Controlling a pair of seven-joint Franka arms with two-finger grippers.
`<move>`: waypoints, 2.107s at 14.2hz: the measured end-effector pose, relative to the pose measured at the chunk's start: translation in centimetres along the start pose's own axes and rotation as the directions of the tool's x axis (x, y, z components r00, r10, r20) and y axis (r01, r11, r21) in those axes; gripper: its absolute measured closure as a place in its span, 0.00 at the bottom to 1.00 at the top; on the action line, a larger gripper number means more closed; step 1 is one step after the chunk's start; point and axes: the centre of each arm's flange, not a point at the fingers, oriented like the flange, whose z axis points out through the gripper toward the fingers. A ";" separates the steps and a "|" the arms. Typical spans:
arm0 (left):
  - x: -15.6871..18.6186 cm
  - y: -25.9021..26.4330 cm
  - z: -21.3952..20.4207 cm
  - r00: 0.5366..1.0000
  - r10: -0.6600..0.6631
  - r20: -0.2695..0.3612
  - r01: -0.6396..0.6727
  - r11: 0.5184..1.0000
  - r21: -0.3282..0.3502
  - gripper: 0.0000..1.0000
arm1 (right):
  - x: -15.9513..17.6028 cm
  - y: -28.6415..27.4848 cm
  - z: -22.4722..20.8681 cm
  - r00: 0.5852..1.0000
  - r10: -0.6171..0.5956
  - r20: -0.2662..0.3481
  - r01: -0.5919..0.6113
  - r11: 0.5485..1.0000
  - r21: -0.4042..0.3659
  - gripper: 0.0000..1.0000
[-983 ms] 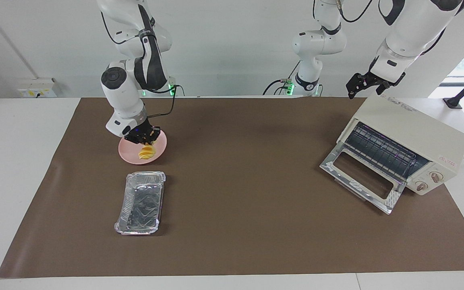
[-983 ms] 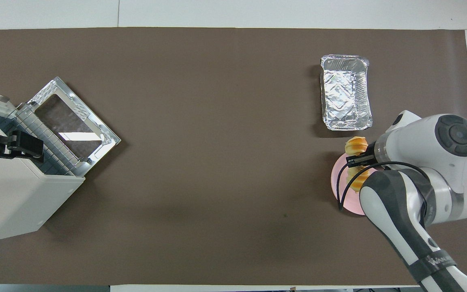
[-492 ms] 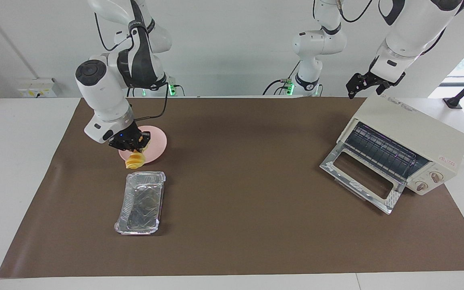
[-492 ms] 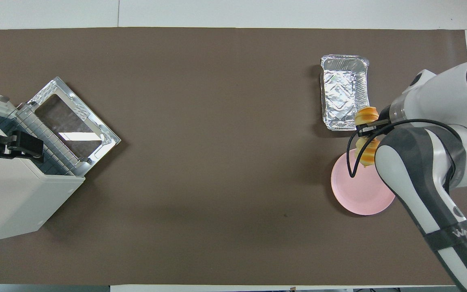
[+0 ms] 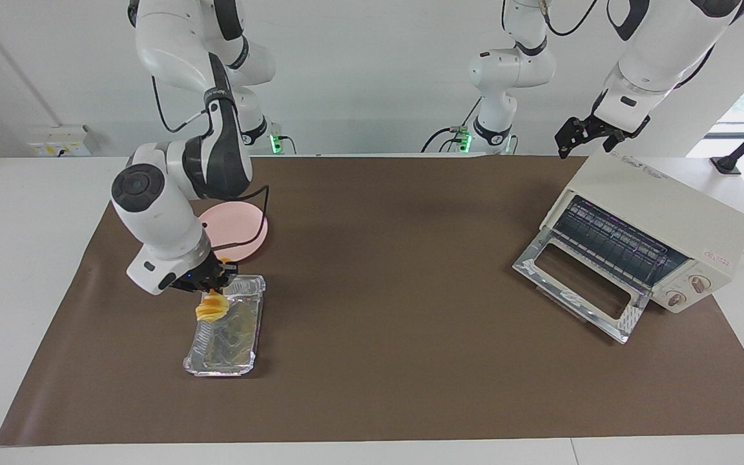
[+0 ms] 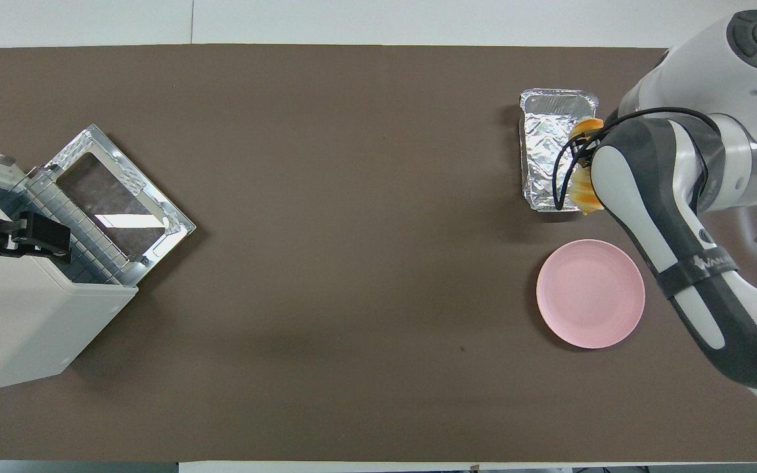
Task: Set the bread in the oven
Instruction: 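Lower the bread into the foil tray and open the right gripper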
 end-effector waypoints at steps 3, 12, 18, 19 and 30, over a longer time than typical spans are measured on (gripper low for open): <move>0.0 0.0 0.0 1.000 0.000 0.000 0.000 1.000 0.000 0.00 | 2.1 0.0 3.3 1.000 -0.002 -0.005 0.002 1.000 -0.001 0.88; 0.0 0.0 0.0 1.000 0.000 0.000 0.000 1.000 0.000 0.00 | 2.7 -1.0 9.1 0.999 -0.020 -0.028 0.020 1.000 -0.009 0.88; 0.0 0.0 0.0 1.000 0.000 0.000 0.000 1.000 0.000 0.00 | 2.5 -0.4 8.1 0.999 -0.013 -0.032 0.013 1.000 -0.015 0.26; 0.0 0.0 0.0 1.000 0.000 0.000 0.000 1.000 0.000 0.00 | 2.5 -0.2 7.4 0.999 -0.012 -0.033 0.011 1.000 -0.015 0.14; 0.0 0.0 0.0 1.000 0.000 0.000 0.000 1.000 0.000 0.00 | 1.7 8.7 5.1 0.996 -0.024 -0.086 0.021 0.999 -0.029 0.00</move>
